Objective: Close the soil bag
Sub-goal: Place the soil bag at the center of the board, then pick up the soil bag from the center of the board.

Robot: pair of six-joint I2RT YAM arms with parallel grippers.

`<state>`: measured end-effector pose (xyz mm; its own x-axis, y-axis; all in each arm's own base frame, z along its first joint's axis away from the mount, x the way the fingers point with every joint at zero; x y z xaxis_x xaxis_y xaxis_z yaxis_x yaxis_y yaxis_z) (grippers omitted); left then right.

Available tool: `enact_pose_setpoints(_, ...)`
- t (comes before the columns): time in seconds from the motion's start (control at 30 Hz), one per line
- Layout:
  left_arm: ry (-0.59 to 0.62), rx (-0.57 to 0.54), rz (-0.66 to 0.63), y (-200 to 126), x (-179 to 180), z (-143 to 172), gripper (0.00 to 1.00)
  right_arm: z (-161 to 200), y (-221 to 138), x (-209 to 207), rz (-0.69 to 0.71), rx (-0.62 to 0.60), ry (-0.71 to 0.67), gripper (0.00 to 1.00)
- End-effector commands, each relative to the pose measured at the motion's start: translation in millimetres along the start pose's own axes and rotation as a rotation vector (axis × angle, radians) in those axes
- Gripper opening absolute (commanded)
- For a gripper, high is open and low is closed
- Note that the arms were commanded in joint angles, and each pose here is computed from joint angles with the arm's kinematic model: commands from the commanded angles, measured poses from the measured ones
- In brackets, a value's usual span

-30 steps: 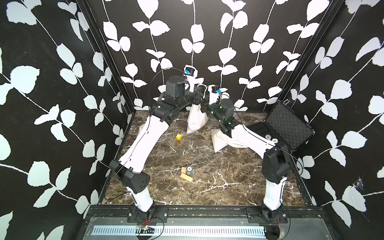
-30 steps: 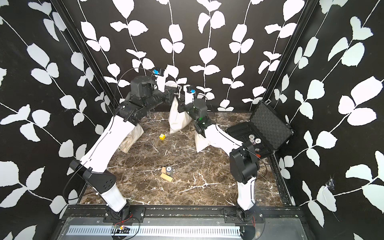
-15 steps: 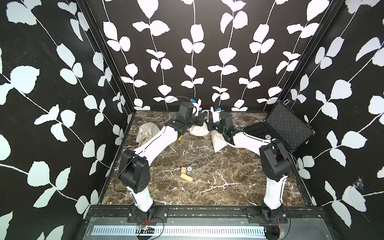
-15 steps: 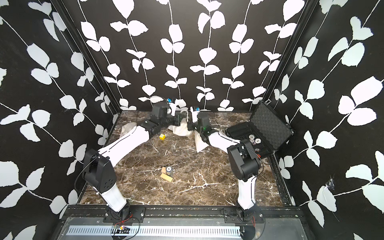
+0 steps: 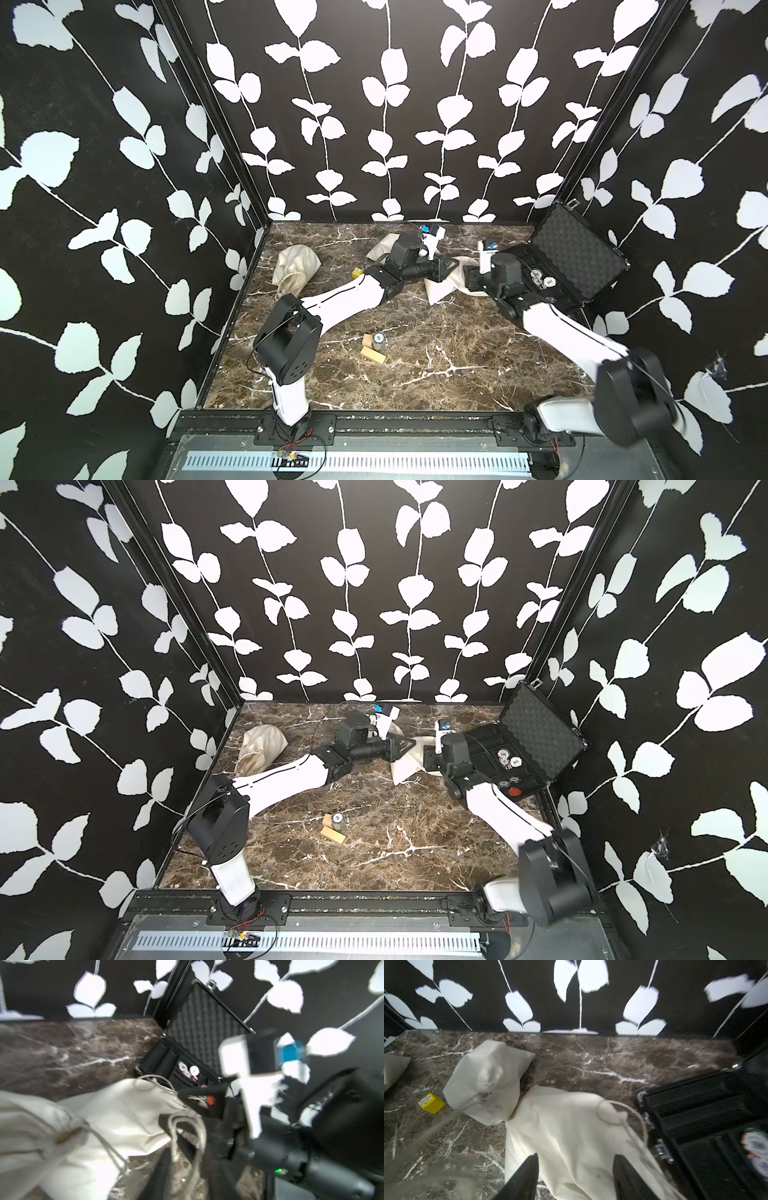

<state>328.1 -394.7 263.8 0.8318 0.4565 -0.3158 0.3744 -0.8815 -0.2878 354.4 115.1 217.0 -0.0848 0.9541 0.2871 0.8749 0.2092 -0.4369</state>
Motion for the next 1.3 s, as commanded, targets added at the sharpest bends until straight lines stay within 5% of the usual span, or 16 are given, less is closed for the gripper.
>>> enact_pose_setpoints(0.0, 0.111, 0.038, -0.15, -32.9, 10.4, -9.2, 0.6, -2.3, -20.4, -18.6, 0.113, -0.048, -0.051, 0.71)
enact_pose_setpoints(0.07, 0.177, 0.099, -0.289, -59.4, 21.3, -12.3, 0.77, -4.2, -29.3, -21.0, 0.118, -0.074, -0.048, 0.75)
enact_pose_setpoints(0.27, 0.169, 0.327, -0.714, -153.3, 84.2, -4.2, 0.94, -2.0, -36.8, -26.2, 0.12, -0.137, -0.021, 0.94)
enact_pose_setpoints(0.57, 0.112, 0.624, -1.239, -307.6, 147.2, 21.5, 0.99, 6.6, -31.0, -22.9, 0.08, -0.118, -0.04, 1.0)
enact_pose_setpoints(0.77, 0.02, 0.84, -1.299, -339.5, 186.3, 61.9, 0.99, 9.1, -33.7, -22.7, 0.069, -0.12, -0.036, 1.0)
enact_pose_setpoints(0.93, -0.058, 0.936, -1.158, -319.5, 217.2, 95.0, 0.99, 12.0, -36.3, -24.2, 0.068, -0.124, -0.032, 1.0)
enact_pose_setpoints(1.03, -0.154, 0.992, -1.047, -305.6, 234.6, 118.2, 0.83, 16.5, -35.4, -25.3, 0.065, -0.117, -0.016, 1.0)
enact_pose_setpoints(1.1, -0.166, 0.971, -1.003, -298.0, 236.4, 115.6, 0.57, 18.4, -35.7, -25.5, 0.061, -0.116, -0.012, 1.0)
enact_pose_setpoints(1.17, -0.163, 0.888, -0.981, -294.2, 231.9, 101.6, 0.2, 18.4, -36.8, -25.8, 0.062, -0.119, -0.009, 1.0)
enact_pose_setpoints(1.23, -0.152, 0.78, -0.954, -293.0, 220.6, 83.0, 0.02, 17.3, -38.9, -25.2, 0.058, -0.12, -0.012, 1.0)
enact_pose_setpoints(1.27, -0.146, 0.724, -0.935, -292.7, 213.4, 73.9, 0.0, 17.0, -39.9, -24.8, 0.056, -0.119, -0.015, 1.0)
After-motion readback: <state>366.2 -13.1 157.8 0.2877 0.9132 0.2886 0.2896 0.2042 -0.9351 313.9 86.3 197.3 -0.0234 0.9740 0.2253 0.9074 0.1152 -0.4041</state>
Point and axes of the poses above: each gripper's point midway between its finger pads, its own y axis out along the fingers, its own x axis along the line the jaws close on, z = x × y, the point moved 4 cm from there along -y, back along the fingers, and after that the axes turned 14 degrees about y, right-handed, at the moved point
